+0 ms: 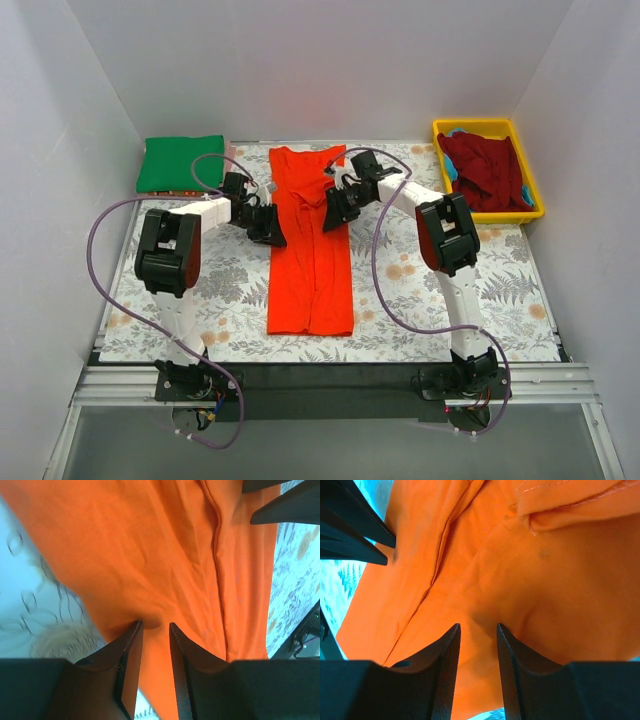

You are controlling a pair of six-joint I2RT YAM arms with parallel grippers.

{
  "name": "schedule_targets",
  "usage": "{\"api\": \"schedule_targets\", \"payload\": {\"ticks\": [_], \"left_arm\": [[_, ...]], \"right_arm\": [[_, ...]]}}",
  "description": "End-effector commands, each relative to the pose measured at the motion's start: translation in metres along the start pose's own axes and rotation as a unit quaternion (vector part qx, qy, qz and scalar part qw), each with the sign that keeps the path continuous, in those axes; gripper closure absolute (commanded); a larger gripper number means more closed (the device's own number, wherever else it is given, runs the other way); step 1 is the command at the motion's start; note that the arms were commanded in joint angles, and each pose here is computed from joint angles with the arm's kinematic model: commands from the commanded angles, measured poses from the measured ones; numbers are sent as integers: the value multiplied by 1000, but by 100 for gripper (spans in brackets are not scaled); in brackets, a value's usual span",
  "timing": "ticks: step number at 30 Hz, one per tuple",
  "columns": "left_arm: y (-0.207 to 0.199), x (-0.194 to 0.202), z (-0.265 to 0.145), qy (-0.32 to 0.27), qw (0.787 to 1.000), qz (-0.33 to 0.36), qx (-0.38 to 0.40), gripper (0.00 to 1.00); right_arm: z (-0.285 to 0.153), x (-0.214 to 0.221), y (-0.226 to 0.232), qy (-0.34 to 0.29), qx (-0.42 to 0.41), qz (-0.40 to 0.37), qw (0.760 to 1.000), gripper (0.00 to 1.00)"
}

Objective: Fold and stack the t-shirts
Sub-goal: Fold the tshirt

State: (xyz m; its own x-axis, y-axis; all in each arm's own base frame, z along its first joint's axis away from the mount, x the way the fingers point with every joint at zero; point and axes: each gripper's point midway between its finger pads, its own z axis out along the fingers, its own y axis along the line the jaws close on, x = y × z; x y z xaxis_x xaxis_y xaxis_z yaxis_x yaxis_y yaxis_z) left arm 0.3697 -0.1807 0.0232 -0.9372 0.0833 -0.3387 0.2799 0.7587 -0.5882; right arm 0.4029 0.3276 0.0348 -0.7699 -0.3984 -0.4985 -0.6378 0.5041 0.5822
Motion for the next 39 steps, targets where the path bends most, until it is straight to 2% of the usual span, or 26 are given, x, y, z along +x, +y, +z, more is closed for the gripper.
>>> {"api": "schedule_targets", "payload": {"ticks": [1,3,7,10,11,13,14,15,16,17,19,20,22,23,26,27,28,30,31,33,34,35,37,38,39], "left_arm": [[19,-31,13,-31,999,24,-22,73],[25,-37,17,-31,999,20,-26,73],[23,-58,12,-43,999,22,-15,72],[-3,-71,-9,-57,997,51,13,64],[-21,-81,-30,-79,994,72,18,60],[-38,-86,-56,-105,989,105,21,52],[-50,-89,-73,-125,983,129,21,44],[-70,-87,-100,-155,974,164,22,26],[-81,-85,-116,-171,967,188,22,17],[-90,-82,-128,-183,958,220,22,13],[-110,-67,-157,-208,944,255,19,12],[-113,-62,-163,-212,940,267,16,12],[-119,-45,-179,-228,928,293,2,11],[-120,-40,-184,-237,922,307,-7,11],[-124,-27,-198,-276,897,343,-26,11],[-129,-18,-197,-269,889,371,-9,10],[-132,-8,-196,-262,882,392,1,10],[-135,26,-185,-228,882,411,42,10],[-133,35,-180,-216,871,438,48,11],[-119,68,-160,-176,876,444,65,17],[-118,80,-152,-164,867,464,78,19],[-115,88,-146,-157,864,470,82,21],[-104,111,-126,-135,868,469,91,25],[-98,116,-120,-129,857,492,88,26],[-89,128,-108,-114,858,492,89,29]], "right_arm": [[3,-24,-36,-40,36,-17,998,58],[6,-28,-48,-46,41,-17,998,58],[-6,-56,-50,-75,39,-40,996,53],[-31,-78,-29,-95,38,-70,992,43],[-53,-93,-11,-111,40,-98,988,38],[-77,-100,14,-119,41,-124,984,37],[-86,-95,19,-115,49,-143,982,32],[-116,-106,45,-137,59,-179,973,30],[-126,-101,51,-133,77,-196,968,27],[-152,-106,75,-150,93,-231,957,21],[-162,-84,80,-123,124,-285,943,16],[-182,-83,101,-135,131,-316,930,13],[-183,-58,108,-118,122,-345,923,11],[-186,-51,110,-119,124,-345,923,2],[-198,-31,123,-118,122,-348,922,2],[-201,-24,134,-118,105,-359,920,2],[-193,0,143,-90,61,-378,919,2],[-179,23,159,-62,49,-405,911,4],[-165,49,147,-25,58,-406,911,6],[-152,78,148,9,59,-444,894,11],[-140,92,155,25,48,-463,885,13],[-128,121,142,60,50,-460,885,16],[-114,139,145,71,41,-488,869,21],[-106,155,137,92,44,-488,867,24],[-101,163,134,102,41,-492,863,27]]}}
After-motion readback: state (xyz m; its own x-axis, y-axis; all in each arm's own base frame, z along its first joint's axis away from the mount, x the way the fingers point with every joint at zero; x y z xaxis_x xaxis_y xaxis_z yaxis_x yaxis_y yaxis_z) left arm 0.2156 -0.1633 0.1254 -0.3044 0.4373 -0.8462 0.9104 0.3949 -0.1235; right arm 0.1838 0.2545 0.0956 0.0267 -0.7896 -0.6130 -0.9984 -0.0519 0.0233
